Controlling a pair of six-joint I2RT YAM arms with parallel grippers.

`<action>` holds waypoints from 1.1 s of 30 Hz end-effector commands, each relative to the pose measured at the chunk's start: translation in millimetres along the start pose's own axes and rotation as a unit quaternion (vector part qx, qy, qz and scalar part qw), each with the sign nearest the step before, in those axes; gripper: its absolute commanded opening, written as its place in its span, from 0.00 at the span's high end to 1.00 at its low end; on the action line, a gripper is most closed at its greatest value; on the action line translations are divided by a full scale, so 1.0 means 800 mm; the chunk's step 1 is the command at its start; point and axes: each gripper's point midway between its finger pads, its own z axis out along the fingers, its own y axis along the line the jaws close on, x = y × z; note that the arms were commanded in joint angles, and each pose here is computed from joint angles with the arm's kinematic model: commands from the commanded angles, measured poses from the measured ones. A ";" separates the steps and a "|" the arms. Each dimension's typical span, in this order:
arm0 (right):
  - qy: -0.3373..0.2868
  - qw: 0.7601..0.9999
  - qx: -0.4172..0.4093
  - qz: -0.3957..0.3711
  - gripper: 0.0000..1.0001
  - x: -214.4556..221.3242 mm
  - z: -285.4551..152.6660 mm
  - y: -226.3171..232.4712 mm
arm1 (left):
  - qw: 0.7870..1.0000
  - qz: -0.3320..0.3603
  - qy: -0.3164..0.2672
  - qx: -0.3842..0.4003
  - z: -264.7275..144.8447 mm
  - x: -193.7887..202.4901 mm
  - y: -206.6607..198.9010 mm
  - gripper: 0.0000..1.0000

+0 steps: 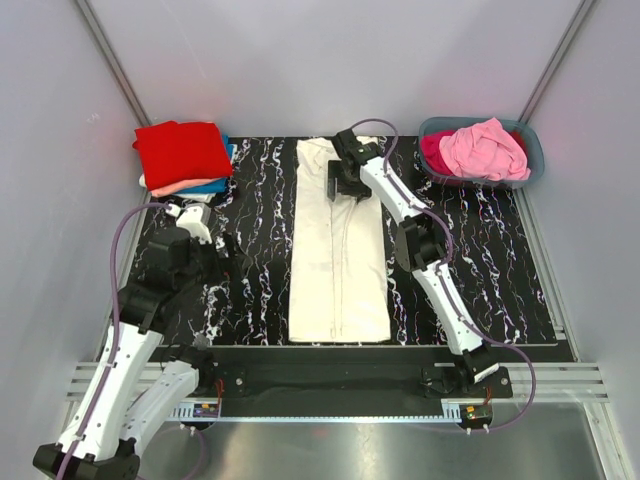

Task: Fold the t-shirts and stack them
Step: Fold the tshirt

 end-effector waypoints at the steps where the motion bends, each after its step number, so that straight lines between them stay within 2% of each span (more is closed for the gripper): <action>1: -0.053 0.998 -0.031 0.022 0.20 -0.040 0.032 0.001 | 0.999 0.003 -0.043 -0.003 0.000 -0.024 0.002 0.01; 6: -0.061 0.996 -0.036 0.046 0.20 -0.045 0.041 0.001 | 0.999 -0.005 -0.042 -0.006 0.004 -0.026 0.009 0.01; 9: -0.061 0.995 -0.045 0.058 0.16 -0.049 0.027 0.003 | 0.999 -0.012 -0.045 -0.009 0.005 -0.029 0.014 0.01; 10: -0.065 0.995 -0.050 0.059 0.12 -0.053 0.021 0.006 | 0.999 -0.013 -0.046 -0.011 0.005 -0.029 0.015 0.01; 15: -0.089 0.989 -0.095 0.070 0.00 -0.081 -0.061 0.024 | 0.999 -0.015 -0.041 -0.017 0.009 -0.027 0.018 0.01; 19: -0.080 0.987 -0.120 0.075 0.00 -0.077 -0.132 0.028 | 0.999 -0.030 -0.017 -0.042 0.021 -0.021 0.029 0.01; 21: -0.077 0.988 -0.106 0.077 0.00 -0.066 -0.168 0.015 | 0.997 -0.039 0.020 -0.056 0.032 -0.008 0.034 0.01; 24: -0.053 0.991 -0.084 0.085 0.00 -0.025 -0.213 -0.010 | 0.992 -0.063 0.074 -0.086 0.047 0.010 0.037 0.01; 25: -0.051 0.992 -0.065 0.092 0.00 -0.002 -0.231 -0.029 | 0.988 -0.066 0.101 -0.093 0.057 0.022 0.029 0.01; 27: -0.069 0.991 -0.071 0.090 0.00 0.010 -0.253 -0.037 | 0.989 -0.049 0.115 -0.082 0.059 0.024 0.001 0.01; 28: -0.075 0.992 -0.042 0.091 0.00 0.035 -0.269 -0.063 | 0.990 -0.044 0.092 -0.097 0.063 0.012 -0.002 0.01; 29: -0.071 0.991 -0.035 0.104 0.00 0.052 -0.272 -0.074 | 0.990 -0.044 0.093 -0.097 0.062 0.018 -0.005 0.01; 30: -0.080 0.988 -0.050 0.119 0.00 0.061 -0.274 -0.074 | 0.994 -0.064 0.060 -0.064 0.074 0.009 -0.022 0.01; 31: -0.057 0.990 -0.058 0.117 0.00 0.107 -0.269 -0.084 | 0.995 -0.092 0.040 -0.029 0.073 0.006 -0.035 0.01; 32: -0.039 0.989 -0.085 0.118 0.00 0.127 -0.269 -0.078 | 0.990 -0.128 0.044 -0.044 0.085 0.032 -0.022 0.01; 33: -0.019 0.989 -0.095 0.113 0.00 0.149 -0.268 -0.078 | 0.985 -0.165 0.034 -0.037 0.090 0.036 -0.022 0.01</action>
